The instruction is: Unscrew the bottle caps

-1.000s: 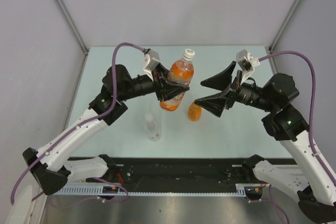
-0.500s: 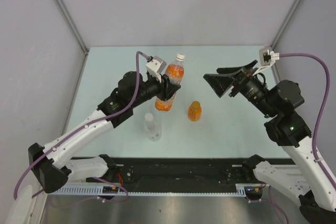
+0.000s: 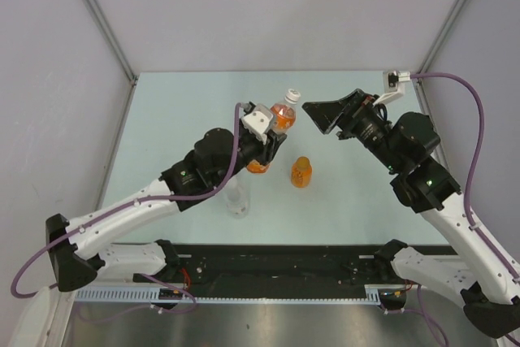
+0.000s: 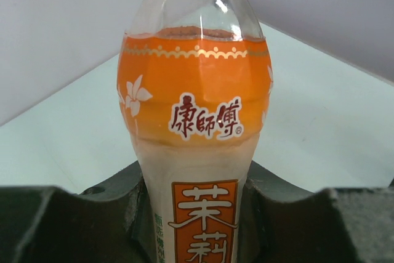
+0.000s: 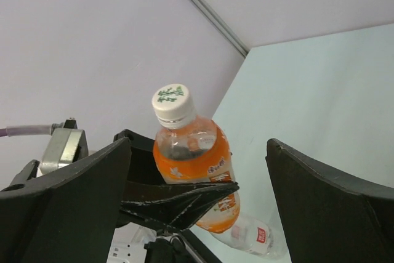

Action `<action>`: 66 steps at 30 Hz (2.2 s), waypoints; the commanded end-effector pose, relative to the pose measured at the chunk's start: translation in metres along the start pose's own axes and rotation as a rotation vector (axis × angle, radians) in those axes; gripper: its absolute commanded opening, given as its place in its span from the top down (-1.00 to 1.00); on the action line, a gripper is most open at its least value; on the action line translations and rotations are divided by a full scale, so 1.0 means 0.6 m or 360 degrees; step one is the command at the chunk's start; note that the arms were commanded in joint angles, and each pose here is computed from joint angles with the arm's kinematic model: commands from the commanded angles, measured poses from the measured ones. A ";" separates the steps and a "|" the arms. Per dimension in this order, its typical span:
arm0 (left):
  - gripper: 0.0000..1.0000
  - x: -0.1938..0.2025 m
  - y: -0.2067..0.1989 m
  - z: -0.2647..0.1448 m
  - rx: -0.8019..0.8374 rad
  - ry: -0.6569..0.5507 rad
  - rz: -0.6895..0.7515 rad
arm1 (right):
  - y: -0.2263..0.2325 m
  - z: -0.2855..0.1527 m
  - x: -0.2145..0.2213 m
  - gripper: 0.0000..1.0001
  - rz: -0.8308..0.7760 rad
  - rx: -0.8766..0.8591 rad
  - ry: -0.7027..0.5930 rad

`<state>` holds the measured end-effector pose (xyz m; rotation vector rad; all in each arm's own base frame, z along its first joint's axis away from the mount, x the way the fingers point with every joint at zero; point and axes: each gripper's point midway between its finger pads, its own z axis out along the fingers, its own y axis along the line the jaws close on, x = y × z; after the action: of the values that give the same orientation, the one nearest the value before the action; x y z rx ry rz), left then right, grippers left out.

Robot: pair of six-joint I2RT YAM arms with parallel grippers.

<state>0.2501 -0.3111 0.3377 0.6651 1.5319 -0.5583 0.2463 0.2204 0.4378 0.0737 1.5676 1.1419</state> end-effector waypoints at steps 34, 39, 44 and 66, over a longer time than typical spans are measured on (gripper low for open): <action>1.00 -0.029 -0.039 0.016 -0.0019 -0.0065 0.0193 | 0.024 0.030 -0.022 0.10 -0.0060 -0.0033 -0.0136; 1.00 -0.027 -0.041 0.017 -0.0016 -0.0061 0.0197 | 0.022 0.029 -0.021 0.28 -0.0072 -0.0024 -0.0130; 1.00 -0.031 -0.042 0.015 -0.0020 -0.0072 0.0193 | 0.021 0.030 -0.015 0.80 -0.0078 -0.0023 -0.0108; 1.00 -0.141 -0.196 -0.151 0.1328 -0.0279 -0.0097 | 0.130 -0.059 0.028 1.00 -0.0590 -0.0805 0.0207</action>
<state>0.1835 -0.3398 0.3562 0.9757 1.4137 -0.8630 0.2047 0.2448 0.4681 -0.3628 1.3872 1.2092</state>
